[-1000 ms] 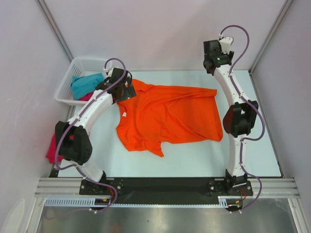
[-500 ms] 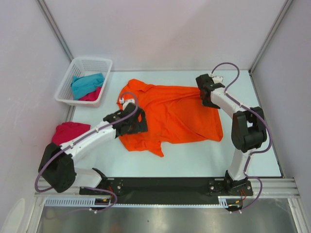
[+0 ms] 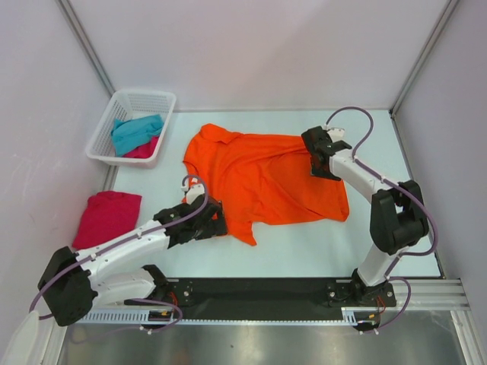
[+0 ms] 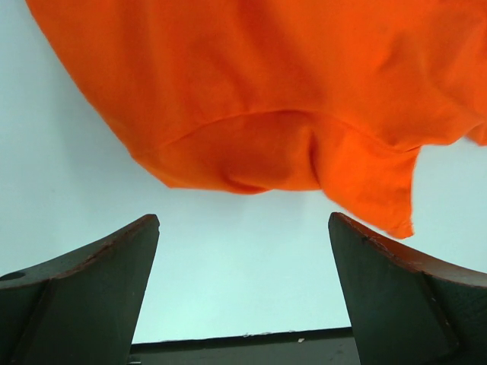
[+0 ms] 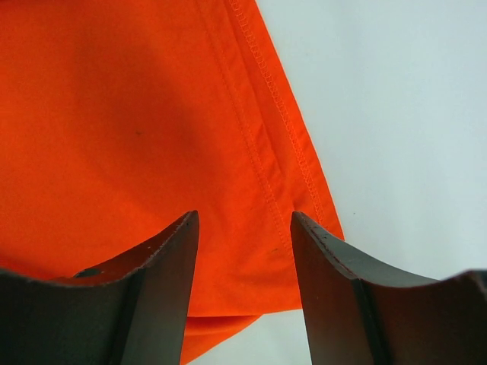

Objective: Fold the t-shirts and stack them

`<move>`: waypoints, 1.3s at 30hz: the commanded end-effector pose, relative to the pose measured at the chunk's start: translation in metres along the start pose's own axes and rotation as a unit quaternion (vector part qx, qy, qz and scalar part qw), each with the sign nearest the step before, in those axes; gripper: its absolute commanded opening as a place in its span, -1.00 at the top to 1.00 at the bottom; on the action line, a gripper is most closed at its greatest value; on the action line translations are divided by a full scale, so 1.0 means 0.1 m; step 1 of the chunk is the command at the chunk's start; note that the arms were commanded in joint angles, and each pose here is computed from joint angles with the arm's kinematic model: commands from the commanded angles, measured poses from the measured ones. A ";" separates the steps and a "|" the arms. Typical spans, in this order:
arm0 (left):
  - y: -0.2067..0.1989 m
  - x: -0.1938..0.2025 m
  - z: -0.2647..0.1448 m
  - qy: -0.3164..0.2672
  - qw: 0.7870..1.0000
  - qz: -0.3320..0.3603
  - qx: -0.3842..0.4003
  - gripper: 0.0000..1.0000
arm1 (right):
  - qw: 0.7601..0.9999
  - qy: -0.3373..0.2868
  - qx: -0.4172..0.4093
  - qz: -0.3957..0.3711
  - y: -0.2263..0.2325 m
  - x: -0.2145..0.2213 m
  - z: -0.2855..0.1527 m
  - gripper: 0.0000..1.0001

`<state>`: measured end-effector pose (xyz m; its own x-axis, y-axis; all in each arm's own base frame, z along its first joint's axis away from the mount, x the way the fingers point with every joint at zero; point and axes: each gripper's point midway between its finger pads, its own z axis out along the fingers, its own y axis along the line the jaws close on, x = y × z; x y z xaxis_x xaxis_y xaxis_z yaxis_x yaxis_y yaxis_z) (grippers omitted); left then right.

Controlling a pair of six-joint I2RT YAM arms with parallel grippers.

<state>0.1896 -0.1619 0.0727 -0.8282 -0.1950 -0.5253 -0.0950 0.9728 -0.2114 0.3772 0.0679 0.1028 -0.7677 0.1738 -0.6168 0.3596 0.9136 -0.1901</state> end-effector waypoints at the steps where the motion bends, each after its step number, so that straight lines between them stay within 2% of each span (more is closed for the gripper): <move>1: 0.03 0.09 0.01 -0.013 0.999 -0.032 0.002 -0.96 | 1.000 -0.026 -0.005 0.016 -0.02 -0.07 -0.21 -0.13; 9: 0.20 0.25 0.09 -0.011 0.999 -0.043 -0.022 -0.96 | 0.999 -0.032 0.002 0.006 -0.07 -0.09 -0.31 -0.13; 16: 0.31 0.40 0.32 -0.008 0.998 -0.043 -0.042 -0.96 | 0.999 -0.034 0.014 -0.011 -0.10 -0.06 -0.39 -0.13; 24: 0.28 0.54 0.63 0.005 0.998 -0.033 -0.052 -0.93 | 0.999 -0.045 0.020 -0.010 -0.20 -0.12 -0.52 -0.13; 33: 0.19 0.47 0.74 -0.008 0.998 -0.024 -0.049 -0.86 | 0.998 -0.049 0.032 -0.018 -0.28 -0.11 -0.57 -0.13; 35: 0.16 0.48 0.74 -0.005 0.999 -0.020 -0.039 -0.59 | 0.998 -0.049 0.032 -0.019 -0.28 -0.11 -0.57 -0.12; 36: 0.15 0.47 0.74 -0.006 0.999 -0.020 -0.035 -0.38 | 0.998 -0.048 0.032 -0.019 -0.28 -0.11 -0.56 -0.12; 37: 0.13 0.46 0.72 -0.007 0.999 -0.022 -0.032 0.36 | 0.998 -0.047 0.032 -0.020 -0.28 -0.10 -0.56 -0.12; 38: 0.13 0.46 0.72 -0.007 0.999 -0.022 -0.031 0.67 | 0.998 -0.048 0.030 -0.019 -0.27 -0.11 -0.56 -0.12; 39: 0.15 0.46 0.71 -0.007 0.999 -0.023 -0.035 0.84 | 0.998 -0.045 0.030 -0.021 -0.26 -0.09 -0.55 -0.12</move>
<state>0.2216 -0.1740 0.0148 -0.7204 -0.2805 -0.6343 -0.1763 0.9586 -0.2236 0.3423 0.0633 0.1379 -0.7694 0.0910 -0.6323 0.3371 0.8986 -0.2809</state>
